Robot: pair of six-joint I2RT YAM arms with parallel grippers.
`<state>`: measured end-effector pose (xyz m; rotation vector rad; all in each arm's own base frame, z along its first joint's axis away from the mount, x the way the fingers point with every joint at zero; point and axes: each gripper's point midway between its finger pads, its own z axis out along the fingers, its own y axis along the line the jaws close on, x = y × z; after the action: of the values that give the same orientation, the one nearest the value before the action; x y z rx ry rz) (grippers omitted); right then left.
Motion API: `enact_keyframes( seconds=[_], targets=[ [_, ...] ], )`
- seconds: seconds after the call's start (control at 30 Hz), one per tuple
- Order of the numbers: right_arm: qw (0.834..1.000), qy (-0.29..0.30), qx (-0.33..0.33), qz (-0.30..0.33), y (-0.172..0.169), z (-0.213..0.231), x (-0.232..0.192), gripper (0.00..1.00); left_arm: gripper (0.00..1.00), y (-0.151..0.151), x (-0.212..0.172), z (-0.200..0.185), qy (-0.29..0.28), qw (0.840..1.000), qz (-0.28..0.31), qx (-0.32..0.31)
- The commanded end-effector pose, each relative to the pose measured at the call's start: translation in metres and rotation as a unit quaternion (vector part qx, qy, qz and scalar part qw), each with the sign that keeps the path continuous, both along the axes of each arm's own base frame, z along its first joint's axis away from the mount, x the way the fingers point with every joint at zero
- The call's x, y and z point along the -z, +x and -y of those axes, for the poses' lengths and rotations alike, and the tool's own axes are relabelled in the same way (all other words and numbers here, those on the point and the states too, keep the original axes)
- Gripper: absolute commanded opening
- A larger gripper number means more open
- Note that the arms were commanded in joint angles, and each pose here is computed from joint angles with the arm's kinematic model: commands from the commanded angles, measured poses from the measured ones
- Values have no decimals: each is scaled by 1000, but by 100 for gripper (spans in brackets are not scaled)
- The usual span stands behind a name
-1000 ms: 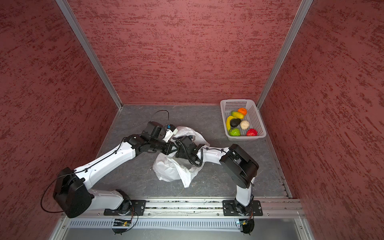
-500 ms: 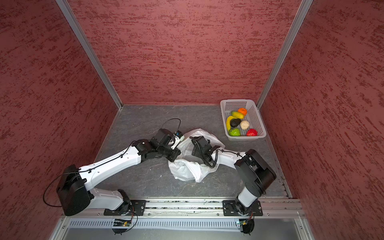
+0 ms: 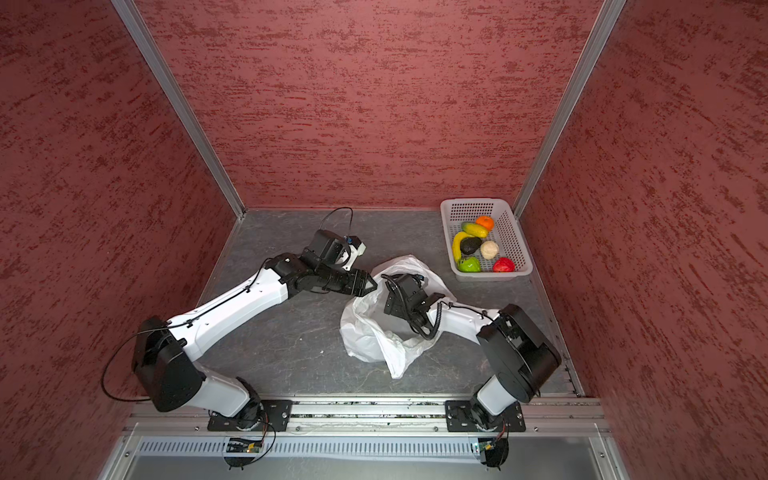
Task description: Untie the knot of the plastic bag and take out the fruit
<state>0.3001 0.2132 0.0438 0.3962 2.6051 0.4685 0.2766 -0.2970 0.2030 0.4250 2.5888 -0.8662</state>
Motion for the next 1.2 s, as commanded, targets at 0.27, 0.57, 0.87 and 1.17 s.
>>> enact_keyframes(
  seconds=[0.27,0.57,0.87,1.17],
  targets=[
    [995,41,94,-7,-4,13,-3,94,88,-71,16,16,14,988,-156,6],
    [992,65,108,10,-15,12,-13,94,24,-80,51,18,74,984,-161,-38],
    [995,60,79,12,-39,25,-21,96,0,-97,65,-10,164,981,-103,2],
    [994,104,22,23,-63,17,-34,97,0,-108,72,-13,154,985,-46,62]
  ],
)
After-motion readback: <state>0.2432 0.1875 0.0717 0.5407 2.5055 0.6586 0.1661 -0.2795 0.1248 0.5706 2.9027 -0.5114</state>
